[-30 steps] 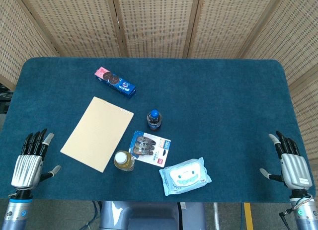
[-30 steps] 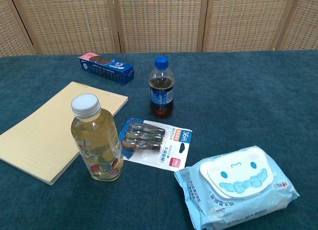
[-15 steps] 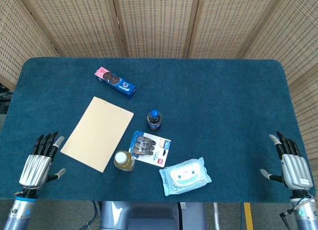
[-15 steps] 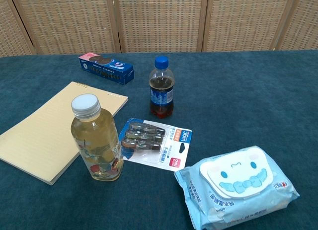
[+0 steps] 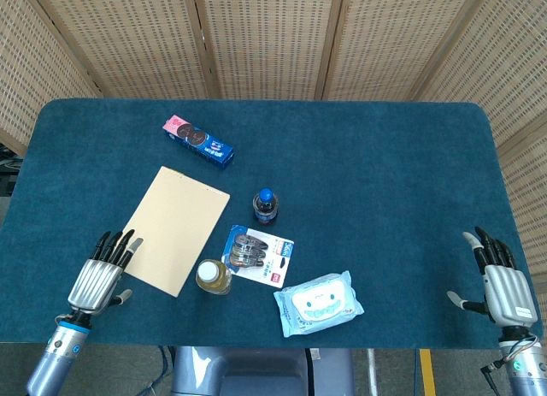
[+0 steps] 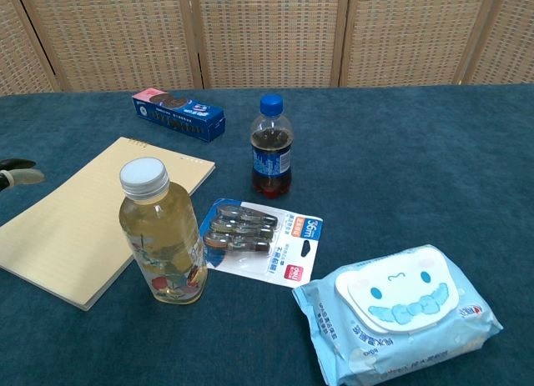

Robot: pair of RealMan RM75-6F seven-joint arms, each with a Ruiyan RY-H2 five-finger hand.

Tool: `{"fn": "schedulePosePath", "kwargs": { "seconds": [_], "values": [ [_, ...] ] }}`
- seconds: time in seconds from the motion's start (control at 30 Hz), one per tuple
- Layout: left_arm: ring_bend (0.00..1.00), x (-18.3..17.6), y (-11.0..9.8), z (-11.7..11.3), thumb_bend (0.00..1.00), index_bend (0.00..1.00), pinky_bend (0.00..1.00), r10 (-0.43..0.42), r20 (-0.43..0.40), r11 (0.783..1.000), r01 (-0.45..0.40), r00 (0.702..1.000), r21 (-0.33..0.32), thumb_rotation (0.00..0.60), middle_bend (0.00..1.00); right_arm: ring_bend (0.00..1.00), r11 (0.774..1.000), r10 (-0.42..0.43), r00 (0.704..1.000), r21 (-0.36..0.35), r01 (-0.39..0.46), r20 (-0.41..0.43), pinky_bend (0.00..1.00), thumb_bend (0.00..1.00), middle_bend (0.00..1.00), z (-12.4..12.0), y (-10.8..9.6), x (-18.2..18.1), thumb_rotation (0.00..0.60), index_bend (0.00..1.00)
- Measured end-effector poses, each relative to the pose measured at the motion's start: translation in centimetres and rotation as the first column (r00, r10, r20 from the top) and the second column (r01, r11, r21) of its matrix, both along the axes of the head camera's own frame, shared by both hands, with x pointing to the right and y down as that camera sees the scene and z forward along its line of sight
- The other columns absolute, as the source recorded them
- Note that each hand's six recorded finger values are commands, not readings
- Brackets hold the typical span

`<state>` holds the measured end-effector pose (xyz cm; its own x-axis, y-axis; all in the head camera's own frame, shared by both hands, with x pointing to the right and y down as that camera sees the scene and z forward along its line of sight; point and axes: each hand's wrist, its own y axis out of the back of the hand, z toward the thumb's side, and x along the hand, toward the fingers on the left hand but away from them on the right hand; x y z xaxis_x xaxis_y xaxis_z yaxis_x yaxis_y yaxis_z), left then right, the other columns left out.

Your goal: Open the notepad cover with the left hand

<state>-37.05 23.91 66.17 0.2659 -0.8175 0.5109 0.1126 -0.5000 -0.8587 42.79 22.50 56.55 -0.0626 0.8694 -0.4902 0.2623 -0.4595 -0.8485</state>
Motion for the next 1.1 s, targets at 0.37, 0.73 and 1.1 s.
{"fn": "schedulePosePath", "kwargs": {
  "seconds": [0.37, 0.73, 1.1],
  "values": [
    [0.00, 1.1, -0.7, 2.4, 0.16, 0.00, 0.00, 0.030, 0.026, 0.999, -0.030, 0.999, -0.031, 0.600, 0.00, 0.00, 1.000, 0.005, 1.000, -0.001, -0.005, 0.007, 0.00, 0.16, 0.00, 0.0, -0.1, 0.0, 0.600, 0.06],
    [0.00, 1.6, -1.0, 3.0, 0.16, 0.00, 0.00, 0.041, 0.037, 0.998, -0.039, 0.998, -0.039, 0.600, 0.00, 0.00, 1.000, 0.007, 1.000, 0.000, -0.007, 0.009, 0.00, 0.16, 0.00, 0.0, -0.1, 0.0, 0.600, 0.06],
    [0.00, 1.6, -0.9, 3.3, 0.16, 0.00, 0.00, 0.041, 0.046, 0.998, -0.038, 0.998, -0.046, 0.600, 0.00, 0.00, 1.000, 0.008, 1.000, 0.000, -0.008, 0.008, 0.00, 0.16, 0.00, 0.0, -0.1, 0.0, 0.600, 0.06]
  ]
}}
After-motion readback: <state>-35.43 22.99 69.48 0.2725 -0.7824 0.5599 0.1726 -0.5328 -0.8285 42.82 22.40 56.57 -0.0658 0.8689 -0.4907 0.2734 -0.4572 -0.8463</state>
